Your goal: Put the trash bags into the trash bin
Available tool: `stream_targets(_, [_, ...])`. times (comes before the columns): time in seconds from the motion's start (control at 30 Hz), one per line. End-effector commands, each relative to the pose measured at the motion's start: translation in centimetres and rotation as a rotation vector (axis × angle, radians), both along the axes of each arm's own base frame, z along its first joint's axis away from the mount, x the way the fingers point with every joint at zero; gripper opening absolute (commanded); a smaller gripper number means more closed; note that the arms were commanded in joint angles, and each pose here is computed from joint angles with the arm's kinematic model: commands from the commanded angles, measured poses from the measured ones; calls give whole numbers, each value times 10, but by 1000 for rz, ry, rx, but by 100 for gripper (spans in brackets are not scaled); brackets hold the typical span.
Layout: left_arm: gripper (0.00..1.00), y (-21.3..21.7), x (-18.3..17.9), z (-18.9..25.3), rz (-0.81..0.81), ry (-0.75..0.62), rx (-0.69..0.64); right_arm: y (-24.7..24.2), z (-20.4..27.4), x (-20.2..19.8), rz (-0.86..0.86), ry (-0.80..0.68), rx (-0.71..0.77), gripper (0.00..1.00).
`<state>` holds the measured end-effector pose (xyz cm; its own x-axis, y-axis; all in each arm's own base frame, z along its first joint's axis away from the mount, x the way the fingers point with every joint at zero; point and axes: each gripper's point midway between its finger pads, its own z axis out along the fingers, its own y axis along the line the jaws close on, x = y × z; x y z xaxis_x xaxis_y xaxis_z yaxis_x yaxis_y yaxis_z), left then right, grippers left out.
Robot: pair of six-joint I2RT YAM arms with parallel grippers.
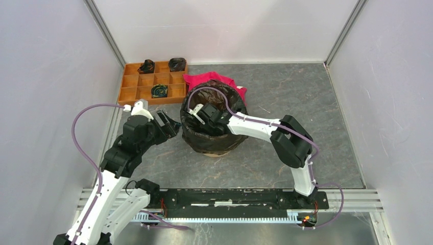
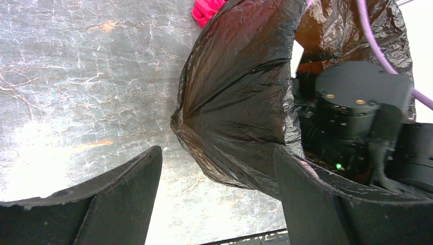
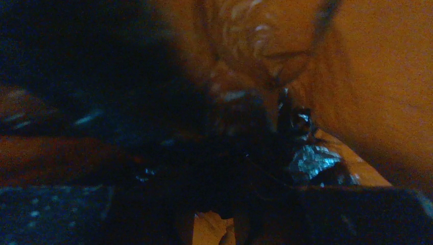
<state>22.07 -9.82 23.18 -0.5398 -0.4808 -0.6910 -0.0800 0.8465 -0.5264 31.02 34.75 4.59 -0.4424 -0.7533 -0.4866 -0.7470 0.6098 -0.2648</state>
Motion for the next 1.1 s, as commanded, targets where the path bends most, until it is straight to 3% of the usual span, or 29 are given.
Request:
stream_targets(0.0, [86,-1,4,15,-16,-49,5,16,73,2,20,-71,154,37])
stream_targets(0.33, [86,-2,4,16,-21,-56,-3,15,159,-12,32,-115,317,64])
stream_targets(0.63, [87,-1,2,23,-28,-78,-4,10,228,-13,10,-203,444,76])
stream_targets(0.9, [88,1,4,64,-47,-177,17,-29,290,-32,6,-351,577,88])
stream_targets(1.0, [89,-4,6,95,-96,-257,29,-55,311,-43,-21,-408,613,98])
stream_targets(1.07, [90,-6,5,123,-128,-324,41,-82,332,-50,-46,-475,616,98])
